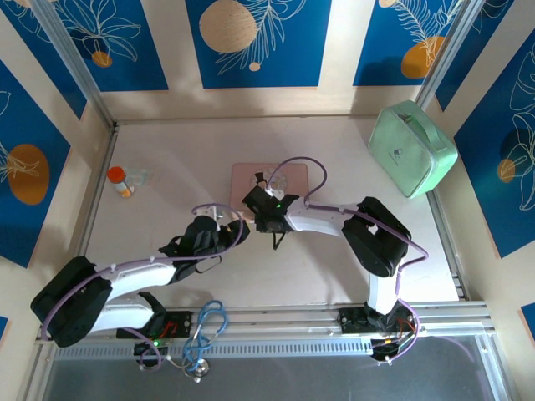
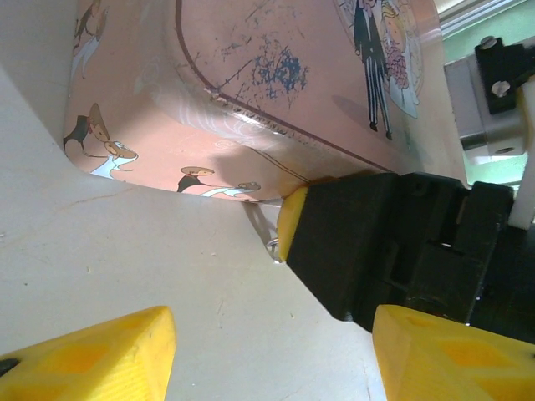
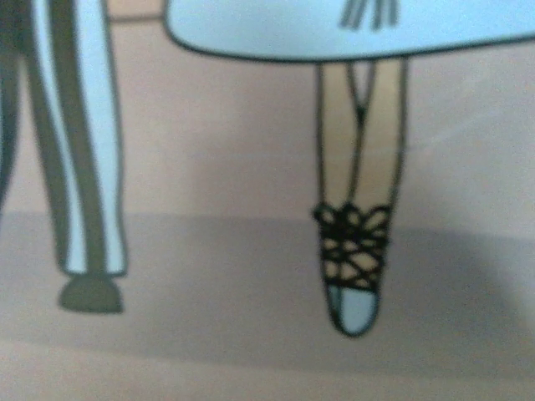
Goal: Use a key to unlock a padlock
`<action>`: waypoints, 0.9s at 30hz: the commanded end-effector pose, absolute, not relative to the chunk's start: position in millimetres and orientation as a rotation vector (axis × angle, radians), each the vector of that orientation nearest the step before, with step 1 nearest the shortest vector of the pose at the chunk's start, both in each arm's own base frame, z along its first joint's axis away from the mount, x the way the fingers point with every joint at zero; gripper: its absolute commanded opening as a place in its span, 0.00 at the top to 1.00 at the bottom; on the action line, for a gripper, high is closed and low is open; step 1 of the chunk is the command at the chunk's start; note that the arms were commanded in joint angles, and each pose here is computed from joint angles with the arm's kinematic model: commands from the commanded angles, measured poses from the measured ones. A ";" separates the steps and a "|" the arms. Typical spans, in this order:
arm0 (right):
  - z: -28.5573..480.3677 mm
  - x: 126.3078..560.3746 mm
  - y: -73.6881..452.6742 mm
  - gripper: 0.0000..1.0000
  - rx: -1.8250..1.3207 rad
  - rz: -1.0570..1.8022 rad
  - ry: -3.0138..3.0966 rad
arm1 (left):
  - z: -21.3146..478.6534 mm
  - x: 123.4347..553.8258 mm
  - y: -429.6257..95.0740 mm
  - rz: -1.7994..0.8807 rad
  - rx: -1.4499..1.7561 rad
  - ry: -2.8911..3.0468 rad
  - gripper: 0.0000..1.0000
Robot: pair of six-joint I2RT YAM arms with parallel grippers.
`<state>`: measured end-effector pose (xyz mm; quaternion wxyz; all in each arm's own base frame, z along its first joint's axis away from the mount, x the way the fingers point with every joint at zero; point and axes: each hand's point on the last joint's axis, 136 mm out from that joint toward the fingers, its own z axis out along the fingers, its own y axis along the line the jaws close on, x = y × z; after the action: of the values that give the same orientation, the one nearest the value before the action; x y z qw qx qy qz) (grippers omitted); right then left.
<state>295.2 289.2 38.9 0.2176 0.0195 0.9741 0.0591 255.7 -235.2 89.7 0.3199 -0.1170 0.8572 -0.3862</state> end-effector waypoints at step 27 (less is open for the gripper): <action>50.9 272.1 293.6 0.76 -0.060 0.233 3.010 | 79.8 250.4 -291.8 -1.162 -0.139 2.205 0.53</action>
<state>279.3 284.3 45.3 0.0995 -0.0119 0.9938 0.0486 251.4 -275.8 69.1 0.3138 -0.0706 0.8509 -0.4153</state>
